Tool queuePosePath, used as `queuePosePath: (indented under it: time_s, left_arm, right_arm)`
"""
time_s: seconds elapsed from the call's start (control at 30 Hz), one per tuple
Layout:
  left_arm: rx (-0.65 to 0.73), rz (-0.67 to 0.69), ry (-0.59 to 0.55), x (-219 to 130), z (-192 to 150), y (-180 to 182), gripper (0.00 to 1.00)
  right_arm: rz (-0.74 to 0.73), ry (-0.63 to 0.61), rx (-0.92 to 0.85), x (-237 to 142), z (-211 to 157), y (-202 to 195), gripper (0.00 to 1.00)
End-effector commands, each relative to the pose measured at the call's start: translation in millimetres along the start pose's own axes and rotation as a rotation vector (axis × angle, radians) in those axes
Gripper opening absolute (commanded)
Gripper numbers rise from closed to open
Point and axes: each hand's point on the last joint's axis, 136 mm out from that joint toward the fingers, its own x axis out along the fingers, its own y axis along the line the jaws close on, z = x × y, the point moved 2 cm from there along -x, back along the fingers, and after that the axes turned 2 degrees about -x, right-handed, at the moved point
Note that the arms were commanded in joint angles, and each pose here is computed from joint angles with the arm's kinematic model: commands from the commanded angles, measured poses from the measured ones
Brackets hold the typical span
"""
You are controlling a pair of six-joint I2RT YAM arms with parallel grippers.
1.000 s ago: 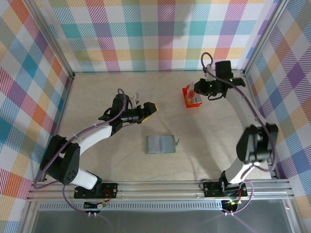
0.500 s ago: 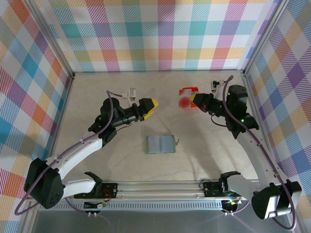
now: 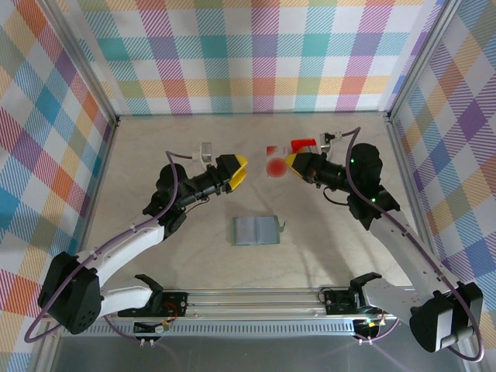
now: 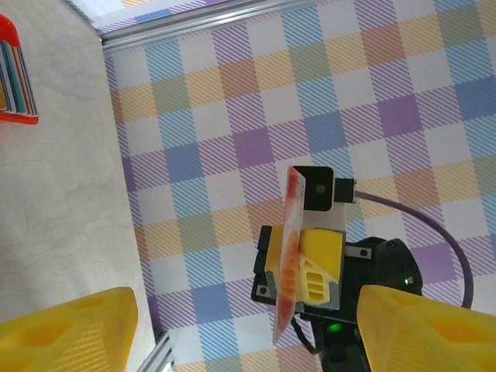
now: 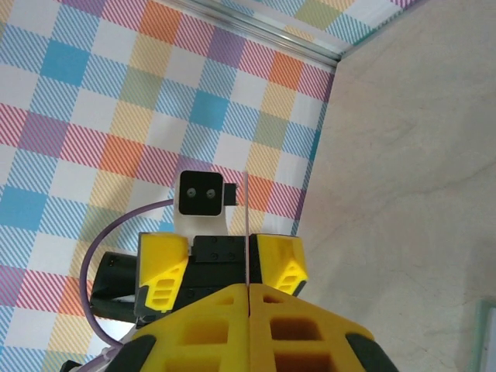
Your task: Put the credit cards into the card holder
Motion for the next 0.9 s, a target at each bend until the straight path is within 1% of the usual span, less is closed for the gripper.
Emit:
queuePosePath:
  time_s: [0.0,0.17,0.33,0.47,0.7,0.87]
  left_arm:
    - [-0.009,-0.069,0.005,5.9,1.9,-16.7,0.73]
    - [-0.024,-0.097,0.011,11.9,3.6,-21.0,0.69]
    - [-0.022,-0.144,0.029,17.5,-2.1,-30.7,0.66]
    - [-0.021,-0.152,0.039,20.1,-7.7,-33.5,0.58]
    - [-0.014,-0.147,0.051,18.8,-13.4,-36.2,0.42]
    - [-0.01,-0.138,0.053,17.9,-15.2,-34.8,0.35]
  right_arm:
    - [0.034,-0.027,-0.021,5.1,6.8,9.3,0.0]
    - [0.064,-0.017,-0.007,12.1,7.1,12.7,0.0]
    - [0.085,0.01,-0.002,17.0,2.5,17.9,0.0]
    - [0.092,0.025,0.008,19.0,-2.3,18.3,0.0]
    - [0.107,0.051,0.021,22.1,-11.3,18.0,0.0]
    - [0.114,0.068,0.026,23.6,-15.5,19.1,0.0]
